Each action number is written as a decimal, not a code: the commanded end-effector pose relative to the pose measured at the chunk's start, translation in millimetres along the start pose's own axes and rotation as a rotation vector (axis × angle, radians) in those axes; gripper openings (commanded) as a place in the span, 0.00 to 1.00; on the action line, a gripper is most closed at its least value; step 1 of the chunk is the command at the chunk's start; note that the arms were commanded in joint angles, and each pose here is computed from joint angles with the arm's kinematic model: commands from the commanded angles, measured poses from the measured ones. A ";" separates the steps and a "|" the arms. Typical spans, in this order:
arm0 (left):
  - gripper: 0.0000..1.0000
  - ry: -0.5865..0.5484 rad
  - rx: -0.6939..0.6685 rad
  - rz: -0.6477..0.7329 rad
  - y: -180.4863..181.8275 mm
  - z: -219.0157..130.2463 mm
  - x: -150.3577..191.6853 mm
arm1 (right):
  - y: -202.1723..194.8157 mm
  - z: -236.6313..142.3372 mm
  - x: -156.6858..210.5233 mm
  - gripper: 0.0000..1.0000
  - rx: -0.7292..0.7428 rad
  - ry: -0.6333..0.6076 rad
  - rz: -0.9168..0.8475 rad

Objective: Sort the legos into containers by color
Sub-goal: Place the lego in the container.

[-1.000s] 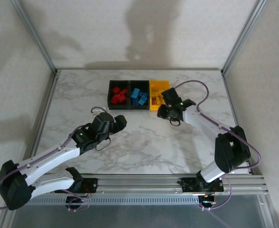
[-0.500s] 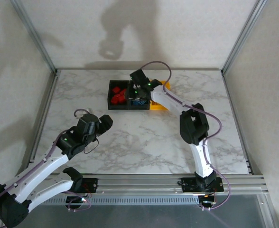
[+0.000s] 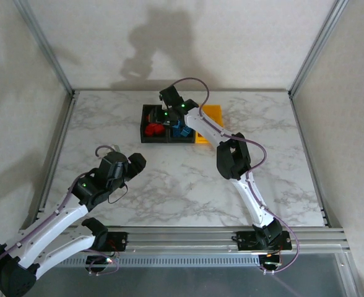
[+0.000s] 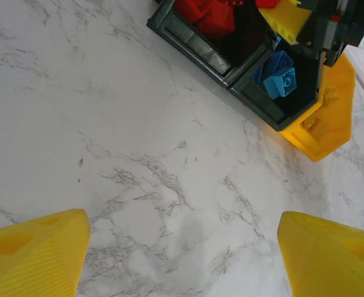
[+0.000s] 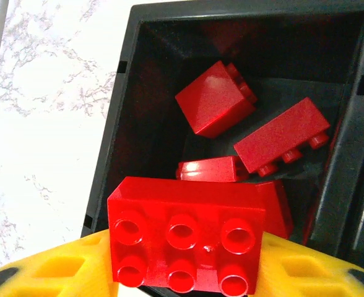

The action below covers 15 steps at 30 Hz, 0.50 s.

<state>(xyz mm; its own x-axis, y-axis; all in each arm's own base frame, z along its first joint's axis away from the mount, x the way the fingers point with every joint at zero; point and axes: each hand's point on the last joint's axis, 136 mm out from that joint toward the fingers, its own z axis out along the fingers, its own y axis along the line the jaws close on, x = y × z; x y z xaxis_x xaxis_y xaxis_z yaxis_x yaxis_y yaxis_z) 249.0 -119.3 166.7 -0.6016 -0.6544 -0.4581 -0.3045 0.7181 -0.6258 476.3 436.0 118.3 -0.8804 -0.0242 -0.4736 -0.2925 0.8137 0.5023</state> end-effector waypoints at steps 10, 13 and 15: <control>0.79 0.019 -0.010 -0.002 -1.5 9.0 2.0 | 17.5 -25.6 -29.7 0.64 -0.041 -0.087 -0.016; 0.79 0.013 -0.011 -0.002 -2.5 7.9 0.3 | 17.1 -33.2 -34.7 0.65 -0.038 -0.098 -0.019; 0.79 0.005 -0.011 -0.003 -3.8 6.9 -1.9 | 17.3 -42.6 -38.6 0.65 -0.027 -0.114 -0.028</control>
<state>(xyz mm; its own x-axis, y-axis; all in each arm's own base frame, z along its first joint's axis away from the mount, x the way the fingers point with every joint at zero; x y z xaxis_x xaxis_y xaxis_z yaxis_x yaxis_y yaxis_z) 250.7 -122.7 155.0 -0.6253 -0.6412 -0.4448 -0.3229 0.7315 -0.6006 483.2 434.4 125.6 -0.8709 -0.0053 -0.4915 -0.2919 0.8100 0.5086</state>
